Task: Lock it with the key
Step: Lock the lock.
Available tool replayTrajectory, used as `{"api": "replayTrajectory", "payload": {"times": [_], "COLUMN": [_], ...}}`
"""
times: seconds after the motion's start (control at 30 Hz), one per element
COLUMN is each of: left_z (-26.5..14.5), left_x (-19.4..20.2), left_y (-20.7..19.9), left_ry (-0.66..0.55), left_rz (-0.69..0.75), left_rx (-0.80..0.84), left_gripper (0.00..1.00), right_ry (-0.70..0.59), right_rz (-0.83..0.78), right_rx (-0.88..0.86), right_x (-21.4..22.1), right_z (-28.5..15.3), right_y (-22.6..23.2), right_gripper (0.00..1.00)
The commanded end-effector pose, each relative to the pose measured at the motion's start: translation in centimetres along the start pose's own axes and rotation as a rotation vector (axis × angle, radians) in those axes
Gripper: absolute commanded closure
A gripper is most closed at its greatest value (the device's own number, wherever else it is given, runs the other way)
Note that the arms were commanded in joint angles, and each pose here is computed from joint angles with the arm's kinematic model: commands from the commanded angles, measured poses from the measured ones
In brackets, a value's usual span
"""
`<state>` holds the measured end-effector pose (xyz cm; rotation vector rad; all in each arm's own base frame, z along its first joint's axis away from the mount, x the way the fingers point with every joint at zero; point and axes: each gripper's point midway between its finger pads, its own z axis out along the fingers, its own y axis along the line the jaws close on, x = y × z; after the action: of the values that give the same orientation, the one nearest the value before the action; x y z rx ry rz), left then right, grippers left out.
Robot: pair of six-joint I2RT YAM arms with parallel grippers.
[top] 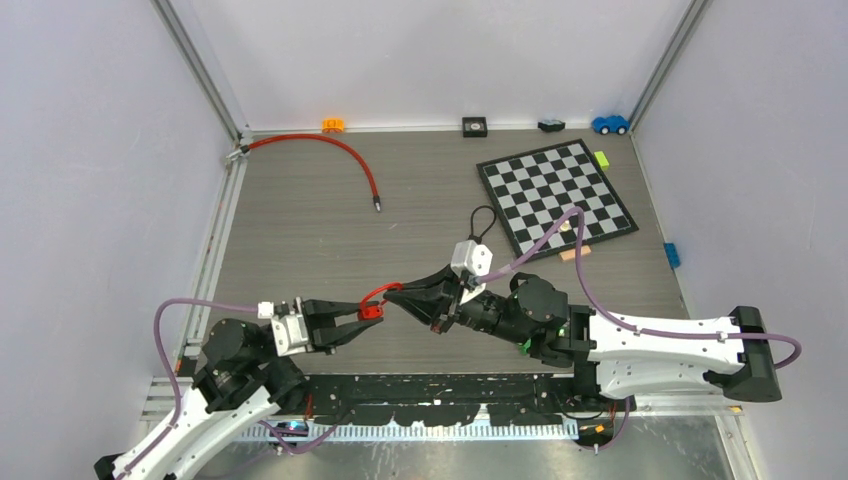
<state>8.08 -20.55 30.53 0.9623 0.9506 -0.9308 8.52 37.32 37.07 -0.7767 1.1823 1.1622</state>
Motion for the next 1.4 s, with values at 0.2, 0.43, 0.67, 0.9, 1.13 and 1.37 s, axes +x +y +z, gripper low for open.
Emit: {"api": "replayTrajectory", "payload": {"times": [0.2, 0.43, 0.67, 0.9, 1.13, 1.37], "left_z": [-0.2, -0.1, -0.1, 0.0, 0.0, 0.2], "left_x": [-1.5, -1.2, -1.2, -1.1, -1.1, -1.1], "left_y": [0.6, 0.6, 0.7, 0.9, 0.8, 0.9], "left_ry": [-0.047, -0.036, -0.035, -0.039, -0.039, -0.035], "left_rz": [0.029, 0.022, 0.022, 0.020, 0.017, 0.016], "left_rx": [-0.037, -0.033, -0.038, -0.047, -0.044, -0.042], "left_gripper": [1.00, 1.00, 1.00, 1.00, 1.00, 1.00], "right_ry": [-0.048, -0.035, -0.011, 0.012, 0.051, 0.116], "right_rz": [0.019, 0.039, 0.056, 0.056, 0.045, 0.027], "right_rx": [0.001, -0.035, -0.066, -0.069, -0.036, 0.006], "right_x": [-1.4, -0.6, -0.2, 0.1, 1.7, 4.1], "right_z": [0.1, 0.6, 0.3, -0.3, -0.1, 1.2], "right_y": [0.4, 1.1, 1.8, 1.8, 1.1, 0.5], "right_gripper": [0.99, 0.99, 0.99, 0.99, 0.99, 0.99]}}
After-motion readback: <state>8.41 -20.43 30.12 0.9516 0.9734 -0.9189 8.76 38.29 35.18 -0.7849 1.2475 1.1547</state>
